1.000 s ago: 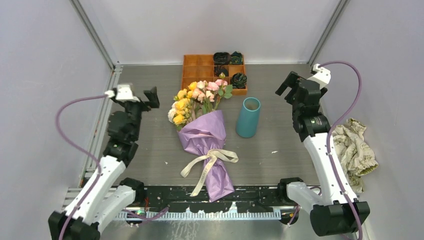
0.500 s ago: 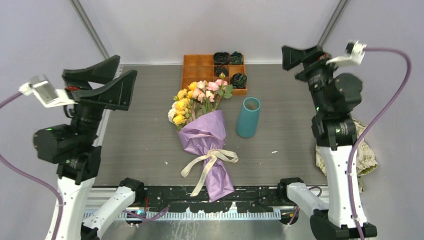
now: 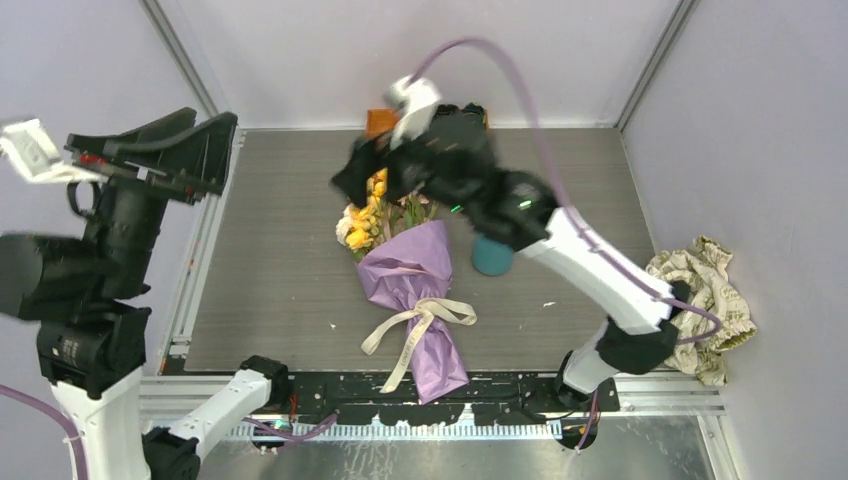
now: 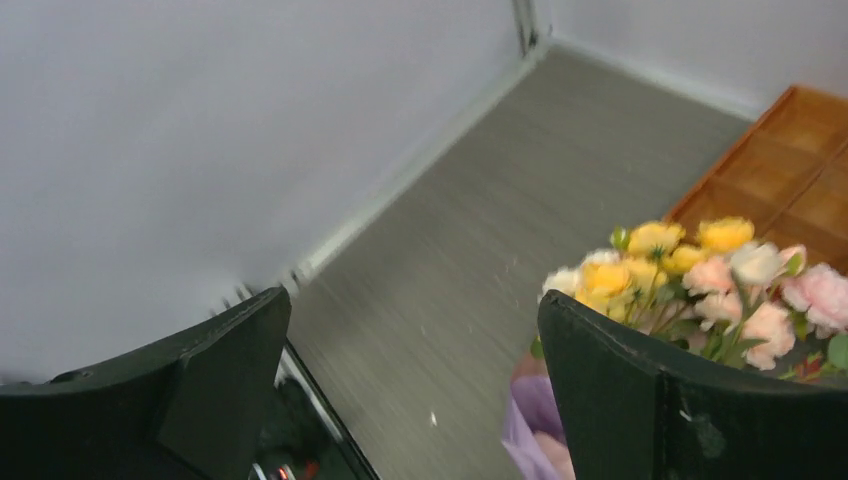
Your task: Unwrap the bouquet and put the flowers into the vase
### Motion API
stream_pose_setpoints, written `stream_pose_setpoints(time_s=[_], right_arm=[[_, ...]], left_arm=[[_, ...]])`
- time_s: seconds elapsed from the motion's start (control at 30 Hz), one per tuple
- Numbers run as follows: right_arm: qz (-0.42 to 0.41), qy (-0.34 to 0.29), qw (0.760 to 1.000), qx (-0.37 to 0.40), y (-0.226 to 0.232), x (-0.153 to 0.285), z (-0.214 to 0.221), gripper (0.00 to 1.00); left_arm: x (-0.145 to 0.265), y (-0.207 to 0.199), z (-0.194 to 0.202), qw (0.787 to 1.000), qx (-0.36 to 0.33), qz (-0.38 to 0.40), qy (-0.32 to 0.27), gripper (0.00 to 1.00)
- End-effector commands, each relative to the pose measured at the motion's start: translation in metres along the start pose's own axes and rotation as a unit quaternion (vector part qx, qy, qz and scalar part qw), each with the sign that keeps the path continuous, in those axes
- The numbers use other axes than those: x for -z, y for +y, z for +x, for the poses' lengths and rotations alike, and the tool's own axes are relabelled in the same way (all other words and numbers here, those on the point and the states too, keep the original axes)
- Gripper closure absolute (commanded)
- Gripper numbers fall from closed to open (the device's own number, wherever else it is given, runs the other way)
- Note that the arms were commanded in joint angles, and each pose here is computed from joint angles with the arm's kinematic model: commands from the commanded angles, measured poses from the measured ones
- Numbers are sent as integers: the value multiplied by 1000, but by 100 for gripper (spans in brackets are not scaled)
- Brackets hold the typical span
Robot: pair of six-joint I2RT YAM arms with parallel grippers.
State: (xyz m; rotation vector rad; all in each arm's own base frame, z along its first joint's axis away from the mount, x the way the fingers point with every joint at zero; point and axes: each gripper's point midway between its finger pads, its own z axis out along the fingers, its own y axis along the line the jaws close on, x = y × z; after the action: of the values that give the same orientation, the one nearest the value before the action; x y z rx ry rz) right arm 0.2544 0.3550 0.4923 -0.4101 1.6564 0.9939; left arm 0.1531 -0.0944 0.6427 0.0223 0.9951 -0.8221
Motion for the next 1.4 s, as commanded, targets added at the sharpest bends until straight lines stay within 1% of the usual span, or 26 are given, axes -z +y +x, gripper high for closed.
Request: stream_pose_setpoints(time_s=[0.0, 0.07, 0.1, 0.13, 0.17, 0.23, 0.3, 0.37, 0.47, 0.57, 0.67, 0.7, 0.77, 0.9, 1.07, 1.27, 1.37], right_arm=[[86, 103, 978, 158, 12, -9, 82, 1], [100, 137, 970, 175, 11, -12, 119, 0], [109, 155, 966, 178, 4, -12, 138, 0], [119, 169, 963, 174, -3, -11, 156, 1], [129, 180, 960, 172, -12, -9, 173, 1], [155, 200, 954, 163, -31, -4, 204, 0], [188, 224, 943, 162, -52, 3, 235, 2], [218, 245, 932, 156, -71, 15, 260, 9], [241, 271, 922, 136, -93, 38, 297, 15], [244, 282, 922, 103, -100, 52, 322, 22], [248, 289, 922, 65, -103, 59, 341, 32], [251, 291, 922, 54, -105, 61, 347, 38], [249, 292, 923, 32, -104, 64, 357, 44], [235, 286, 929, -7, -98, 69, 369, 47], [225, 290, 930, -31, -92, 75, 385, 48], [246, 278, 929, -20, -103, 76, 388, 48], [259, 280, 924, -10, -110, 77, 393, 49]], left_arm=[[21, 111, 50, 948, -75, -277, 135, 13], [38, 133, 67, 914, -82, -346, 194, 16], [47, 140, 80, 902, -82, -360, 222, 16], [55, 146, 100, 895, -81, -361, 250, 16], [62, 150, 120, 892, -77, -353, 273, 16], [78, 158, 179, 891, -52, -321, 317, 16], [99, 163, 231, 894, -8, -297, 334, 16], [120, 165, 272, 898, 38, -277, 340, 16], [145, 162, 312, 901, 86, -247, 347, 20], [159, 162, 322, 905, 83, -233, 346, 22], [164, 161, 324, 907, 76, -222, 349, 22], [164, 160, 326, 909, 79, -217, 348, 22], [162, 157, 331, 910, 91, -206, 348, 22], [160, 158, 344, 909, 104, -197, 352, 22], [159, 159, 354, 906, 111, -189, 362, 23], [159, 155, 355, 909, 117, -180, 357, 23], [158, 150, 355, 910, 123, -169, 358, 23]])
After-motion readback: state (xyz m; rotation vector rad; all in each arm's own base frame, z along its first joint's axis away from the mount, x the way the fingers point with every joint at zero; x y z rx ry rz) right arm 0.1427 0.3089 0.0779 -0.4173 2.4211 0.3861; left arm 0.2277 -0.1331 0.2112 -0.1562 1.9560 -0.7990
